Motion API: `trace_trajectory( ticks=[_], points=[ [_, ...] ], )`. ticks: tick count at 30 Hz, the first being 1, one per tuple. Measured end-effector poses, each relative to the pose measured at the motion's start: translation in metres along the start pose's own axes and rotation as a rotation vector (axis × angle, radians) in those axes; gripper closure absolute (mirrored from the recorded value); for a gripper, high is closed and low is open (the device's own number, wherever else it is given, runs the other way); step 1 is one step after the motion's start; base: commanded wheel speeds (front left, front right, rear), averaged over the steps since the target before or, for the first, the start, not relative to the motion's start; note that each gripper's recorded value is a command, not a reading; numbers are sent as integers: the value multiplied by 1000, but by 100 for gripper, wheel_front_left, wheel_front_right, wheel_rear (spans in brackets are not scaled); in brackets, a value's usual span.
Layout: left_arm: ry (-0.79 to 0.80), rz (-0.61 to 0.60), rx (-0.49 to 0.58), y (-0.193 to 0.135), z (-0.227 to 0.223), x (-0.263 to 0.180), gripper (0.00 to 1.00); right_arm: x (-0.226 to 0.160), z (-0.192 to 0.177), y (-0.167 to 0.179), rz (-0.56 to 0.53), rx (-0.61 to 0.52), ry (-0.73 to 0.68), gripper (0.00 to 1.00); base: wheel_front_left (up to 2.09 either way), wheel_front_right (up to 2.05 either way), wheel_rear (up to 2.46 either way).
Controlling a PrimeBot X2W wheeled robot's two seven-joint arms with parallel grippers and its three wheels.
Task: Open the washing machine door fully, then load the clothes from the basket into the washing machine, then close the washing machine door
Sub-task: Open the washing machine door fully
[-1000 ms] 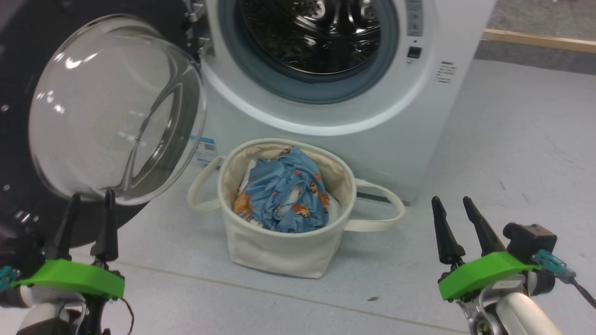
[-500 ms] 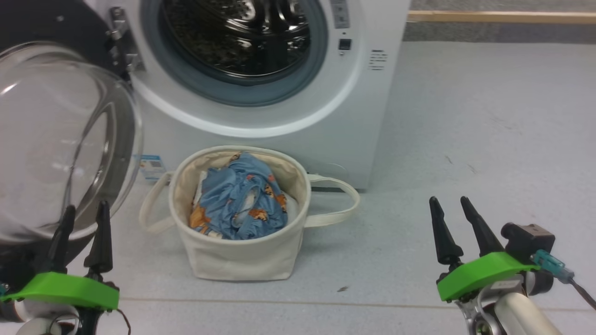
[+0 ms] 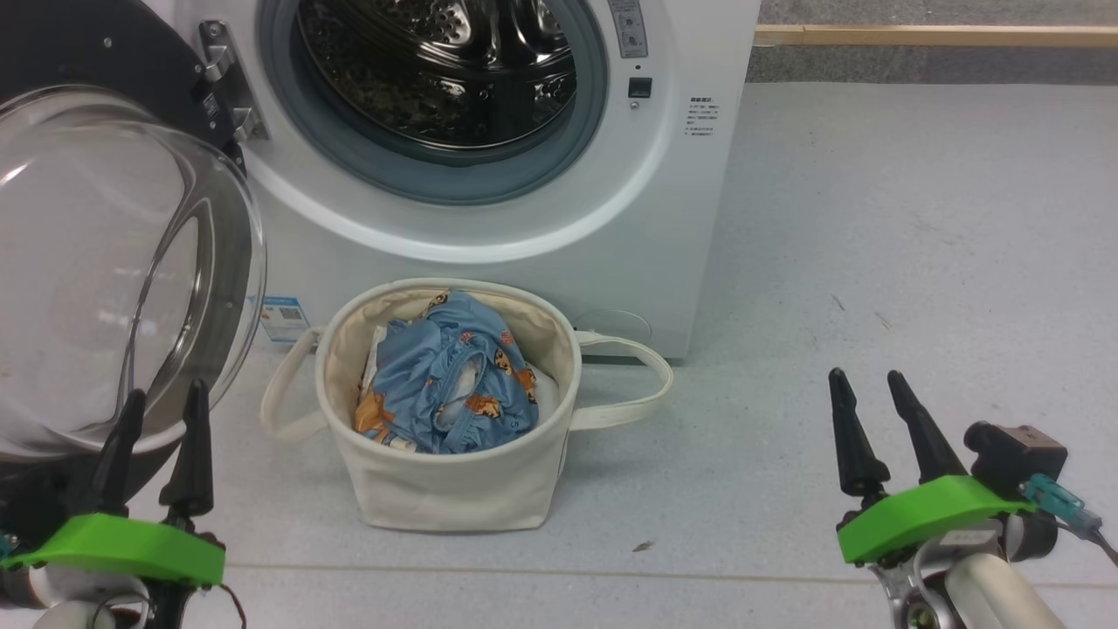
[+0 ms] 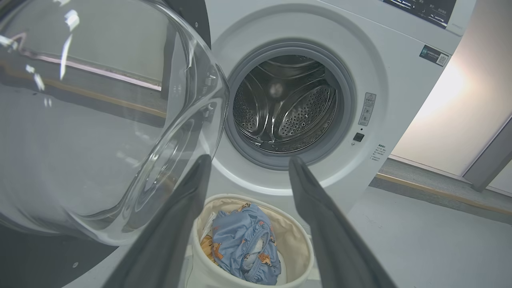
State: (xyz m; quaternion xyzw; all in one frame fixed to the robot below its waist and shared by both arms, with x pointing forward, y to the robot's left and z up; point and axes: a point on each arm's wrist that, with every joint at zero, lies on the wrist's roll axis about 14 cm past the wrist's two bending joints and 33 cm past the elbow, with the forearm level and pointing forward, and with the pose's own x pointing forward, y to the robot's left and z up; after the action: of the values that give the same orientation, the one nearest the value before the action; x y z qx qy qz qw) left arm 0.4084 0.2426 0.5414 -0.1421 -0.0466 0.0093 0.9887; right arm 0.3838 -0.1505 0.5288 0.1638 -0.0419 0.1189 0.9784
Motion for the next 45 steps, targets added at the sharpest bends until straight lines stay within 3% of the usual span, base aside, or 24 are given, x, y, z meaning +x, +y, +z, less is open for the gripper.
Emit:
trace_trajectory(
  ticks=[45],
  points=[
    [35,48,15,20,-10,-9,0,10,-9,9,31,1,22,0,5,-3,-2]
  ],
)
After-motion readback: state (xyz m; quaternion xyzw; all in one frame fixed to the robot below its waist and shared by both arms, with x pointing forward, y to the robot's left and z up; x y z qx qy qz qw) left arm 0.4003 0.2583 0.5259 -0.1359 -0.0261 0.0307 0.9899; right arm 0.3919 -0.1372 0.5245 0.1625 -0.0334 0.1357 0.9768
